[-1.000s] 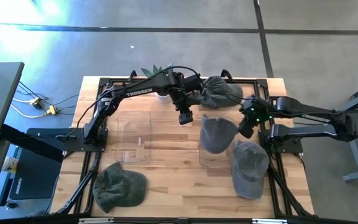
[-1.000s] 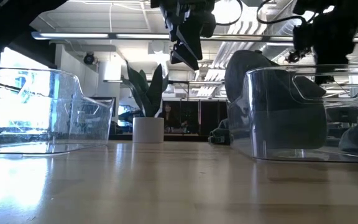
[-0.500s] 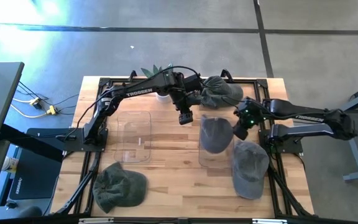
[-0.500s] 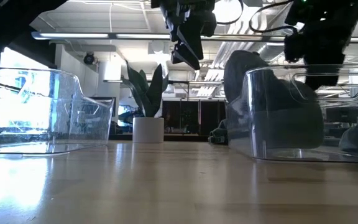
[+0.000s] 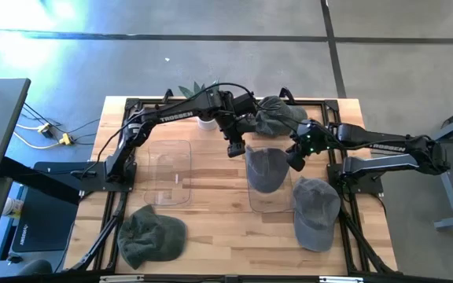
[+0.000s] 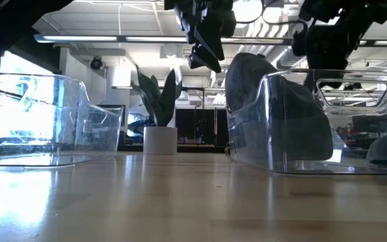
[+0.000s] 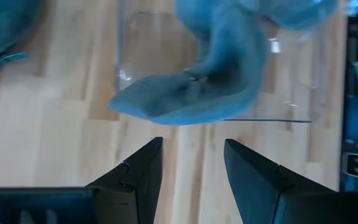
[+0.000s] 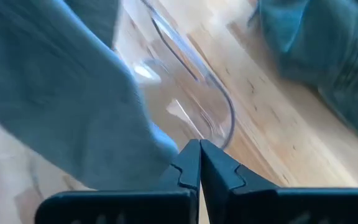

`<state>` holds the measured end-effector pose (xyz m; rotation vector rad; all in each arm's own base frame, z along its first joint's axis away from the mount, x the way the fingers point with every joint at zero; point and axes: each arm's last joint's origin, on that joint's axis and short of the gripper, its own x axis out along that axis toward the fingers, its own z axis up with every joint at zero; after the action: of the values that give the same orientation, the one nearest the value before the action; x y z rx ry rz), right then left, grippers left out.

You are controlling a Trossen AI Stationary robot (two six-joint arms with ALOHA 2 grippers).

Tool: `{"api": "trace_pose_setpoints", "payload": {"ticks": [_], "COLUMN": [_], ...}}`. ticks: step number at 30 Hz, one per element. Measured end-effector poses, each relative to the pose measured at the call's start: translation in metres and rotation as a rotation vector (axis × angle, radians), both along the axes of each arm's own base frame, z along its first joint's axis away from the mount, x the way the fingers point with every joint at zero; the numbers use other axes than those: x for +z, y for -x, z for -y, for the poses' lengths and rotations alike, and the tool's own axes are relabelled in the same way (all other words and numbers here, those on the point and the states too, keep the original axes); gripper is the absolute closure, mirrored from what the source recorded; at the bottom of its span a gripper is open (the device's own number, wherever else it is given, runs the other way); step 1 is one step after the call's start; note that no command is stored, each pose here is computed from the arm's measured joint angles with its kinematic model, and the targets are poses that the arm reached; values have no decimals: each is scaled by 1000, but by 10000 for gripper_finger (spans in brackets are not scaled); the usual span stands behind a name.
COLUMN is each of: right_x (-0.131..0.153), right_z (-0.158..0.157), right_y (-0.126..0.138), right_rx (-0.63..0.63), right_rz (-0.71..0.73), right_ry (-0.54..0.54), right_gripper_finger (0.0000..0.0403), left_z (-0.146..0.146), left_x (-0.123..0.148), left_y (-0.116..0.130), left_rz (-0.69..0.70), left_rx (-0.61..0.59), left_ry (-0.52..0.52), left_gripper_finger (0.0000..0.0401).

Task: Pick & Place hat
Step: Put the gray cap into the right transparent bin

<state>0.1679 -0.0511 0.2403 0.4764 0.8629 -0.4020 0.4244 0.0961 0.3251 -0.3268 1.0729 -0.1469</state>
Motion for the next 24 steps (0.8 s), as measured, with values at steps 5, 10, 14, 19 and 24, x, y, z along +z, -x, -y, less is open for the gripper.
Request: {"api": "trace_pose_setpoints", "payload": {"ticks": [5,10,14,19,24], "right_x": [19,30,32,19,0], "right_z": [-3,-7,-6,15,35], "right_y": [4,3,-6,-22,-33], "right_rx": [72,176,267,322,475], "right_rz": [72,172,233,198,225], "right_ry": [28,-61,-40,62,-54], "right_gripper_finger": [389,345,266,156,115], "left_z": [2,2,0,0,4], "left_x": [2,2,4,4,4], "left_y": [-2,-3,-6,-6,-6], "left_rz": [78,114,152,156,144], "left_rx": [-124,-204,-201,-198,-200], "left_ry": [22,-23,-56,-47,-39], "left_gripper_finger": [236,236,235,235,235]}}
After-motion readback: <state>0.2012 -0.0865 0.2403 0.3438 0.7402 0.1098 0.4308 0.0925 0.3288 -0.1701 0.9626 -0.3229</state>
